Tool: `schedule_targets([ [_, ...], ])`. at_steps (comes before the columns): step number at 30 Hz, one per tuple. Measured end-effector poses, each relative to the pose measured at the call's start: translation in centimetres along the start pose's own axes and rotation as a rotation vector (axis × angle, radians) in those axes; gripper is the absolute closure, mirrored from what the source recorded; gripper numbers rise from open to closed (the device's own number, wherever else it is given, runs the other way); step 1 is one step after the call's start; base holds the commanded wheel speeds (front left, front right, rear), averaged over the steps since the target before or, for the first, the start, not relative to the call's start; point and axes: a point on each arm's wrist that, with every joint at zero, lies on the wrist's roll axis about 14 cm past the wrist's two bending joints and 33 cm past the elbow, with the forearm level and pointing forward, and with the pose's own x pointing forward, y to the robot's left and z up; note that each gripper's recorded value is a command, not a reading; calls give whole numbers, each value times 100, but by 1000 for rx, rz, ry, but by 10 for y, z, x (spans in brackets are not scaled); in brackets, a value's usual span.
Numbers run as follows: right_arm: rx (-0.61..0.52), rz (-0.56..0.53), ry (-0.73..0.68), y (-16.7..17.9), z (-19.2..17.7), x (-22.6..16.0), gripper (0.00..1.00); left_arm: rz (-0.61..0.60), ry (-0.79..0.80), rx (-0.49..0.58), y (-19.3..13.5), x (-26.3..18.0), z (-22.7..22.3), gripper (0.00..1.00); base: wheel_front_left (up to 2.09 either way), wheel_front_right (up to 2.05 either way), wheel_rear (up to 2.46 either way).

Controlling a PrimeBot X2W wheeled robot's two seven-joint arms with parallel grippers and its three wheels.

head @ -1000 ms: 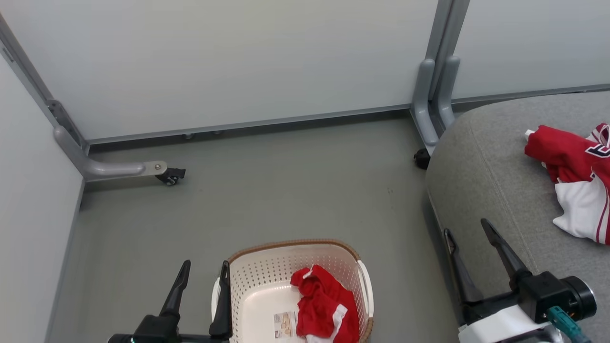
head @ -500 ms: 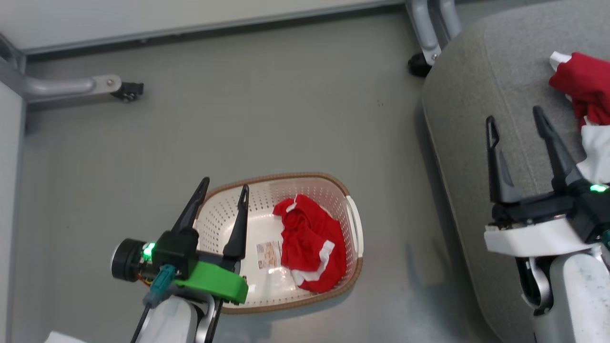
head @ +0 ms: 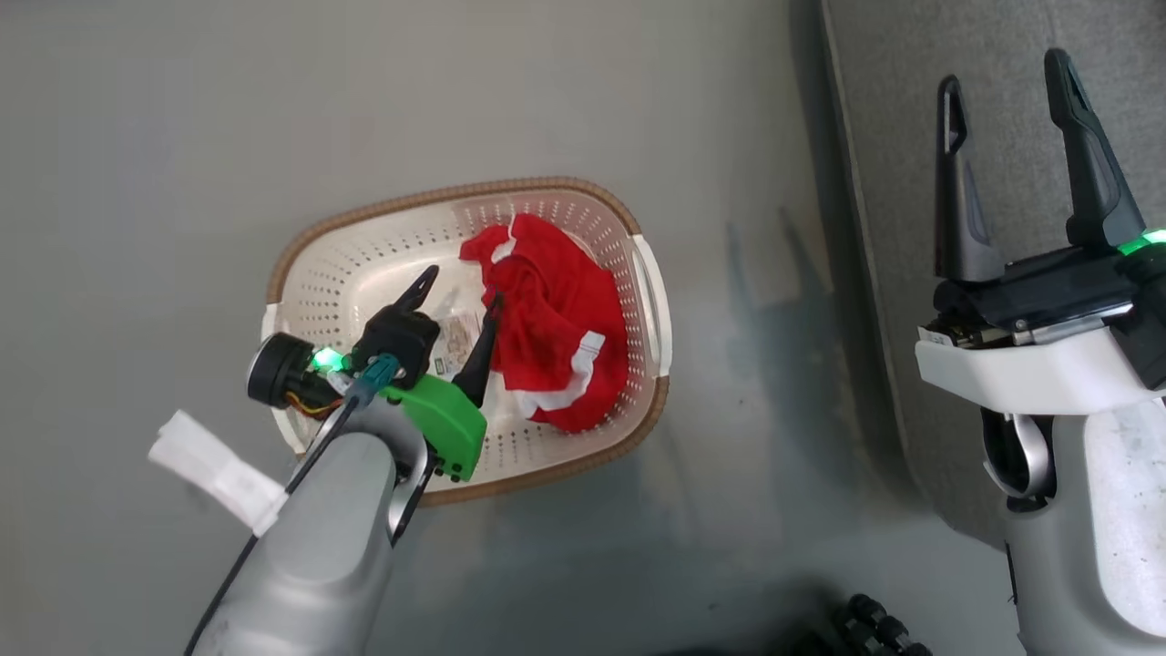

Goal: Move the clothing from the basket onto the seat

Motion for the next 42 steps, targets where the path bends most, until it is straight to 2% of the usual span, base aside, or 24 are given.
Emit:
schedule_targets([
  [9, -21, -7, 75, -9, -50, 9, 0, -142, 296, -46, -24, 49, -79, 0, 0, 0, 0],
  [18, -28, -27, 142, -20, -85, 6, 0, -182, 434, -96, -28, 86, -117, 0, 0, 0, 0],
  [29, -41, -24, 176, -24, -102, 3, 0, -161, 675, -110, -28, 90, -171, 0, 0, 0, 0],
  [36, -54, -16, 185, -24, -108, 3, 0, -174, 747, -140, -39, 89, -192, 0, 0, 0, 0],
  [37, -56, -16, 188, -25, -109, 2, 0, -180, 751, -137, -40, 89, -194, 51, 0, 0, 0],
  [38, -58, -16, 191, -25, -110, 2, 0, -183, 754, -137, -41, 89, -196, 85, 0, 0, 0],
  [39, -60, -16, 195, -25, -112, 1, 0, -185, 755, -136, -41, 89, -197, 100, 0, 0, 0],
  [42, -66, -17, 197, -26, -113, 1, 0, -193, 724, -120, -41, 91, -195, 100, 0, 0, 0],
])
